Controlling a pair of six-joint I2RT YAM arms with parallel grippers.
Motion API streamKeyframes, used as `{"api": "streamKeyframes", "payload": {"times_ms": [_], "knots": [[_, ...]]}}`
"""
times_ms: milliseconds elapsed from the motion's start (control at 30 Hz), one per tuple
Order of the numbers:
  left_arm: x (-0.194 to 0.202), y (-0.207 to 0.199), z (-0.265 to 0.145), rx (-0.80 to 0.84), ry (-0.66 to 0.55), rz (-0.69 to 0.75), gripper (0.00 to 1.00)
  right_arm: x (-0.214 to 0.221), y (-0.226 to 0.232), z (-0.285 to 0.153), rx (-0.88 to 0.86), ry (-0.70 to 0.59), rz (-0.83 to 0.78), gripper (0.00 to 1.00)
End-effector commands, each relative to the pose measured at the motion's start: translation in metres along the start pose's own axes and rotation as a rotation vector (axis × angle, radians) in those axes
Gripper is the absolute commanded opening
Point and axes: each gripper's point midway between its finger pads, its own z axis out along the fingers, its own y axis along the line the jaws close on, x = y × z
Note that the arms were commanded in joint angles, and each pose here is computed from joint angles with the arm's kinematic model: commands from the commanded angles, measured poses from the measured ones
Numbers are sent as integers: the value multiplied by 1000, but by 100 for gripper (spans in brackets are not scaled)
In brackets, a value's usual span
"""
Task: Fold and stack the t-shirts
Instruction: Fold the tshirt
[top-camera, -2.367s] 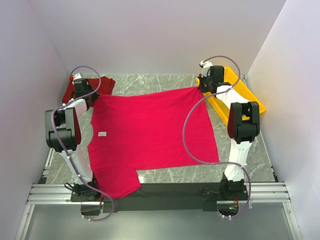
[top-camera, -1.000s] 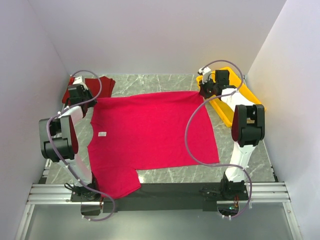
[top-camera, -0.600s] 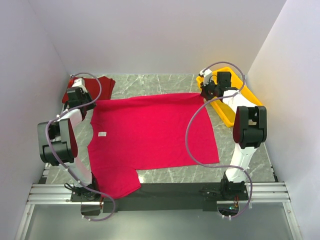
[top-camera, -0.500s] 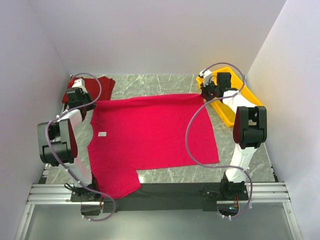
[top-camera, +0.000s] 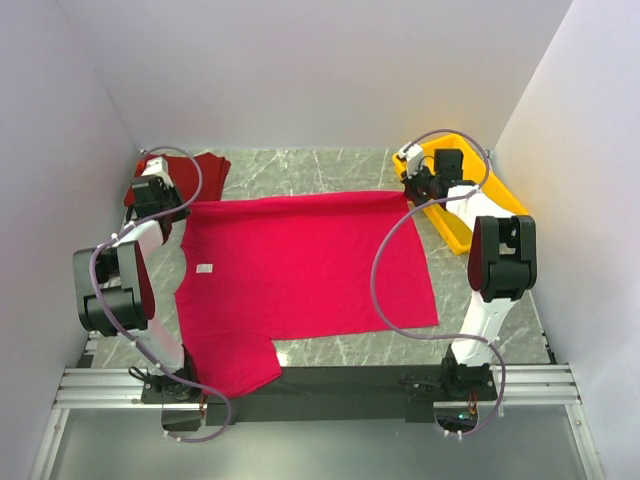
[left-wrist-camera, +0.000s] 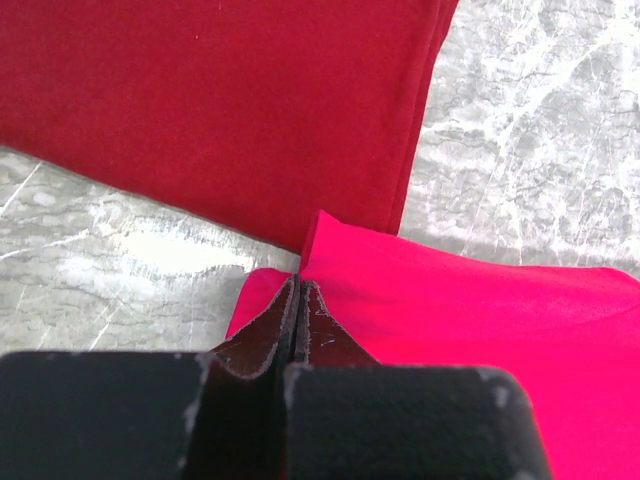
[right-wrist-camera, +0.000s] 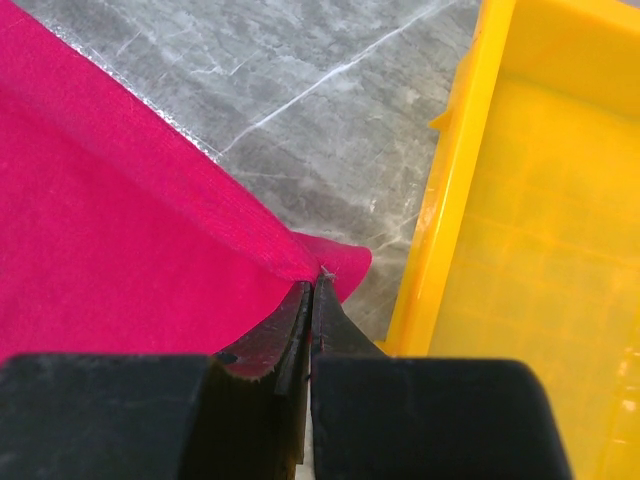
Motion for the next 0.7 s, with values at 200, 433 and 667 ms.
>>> {"api": "streamKeyframes", "payload": {"times_ms": [200, 433, 667], "knots": [[-2, 8, -10, -31, -10, 20, 1, -23, -18, -19, 79, -52, -58, 0], [5, 12, -12, -43, 4, 24, 1, -15, -17, -19, 82, -30, -65, 0], [12, 11, -11, -38, 32, 29, 1, -11, -19, -18, 90, -14, -69, 0]]}}
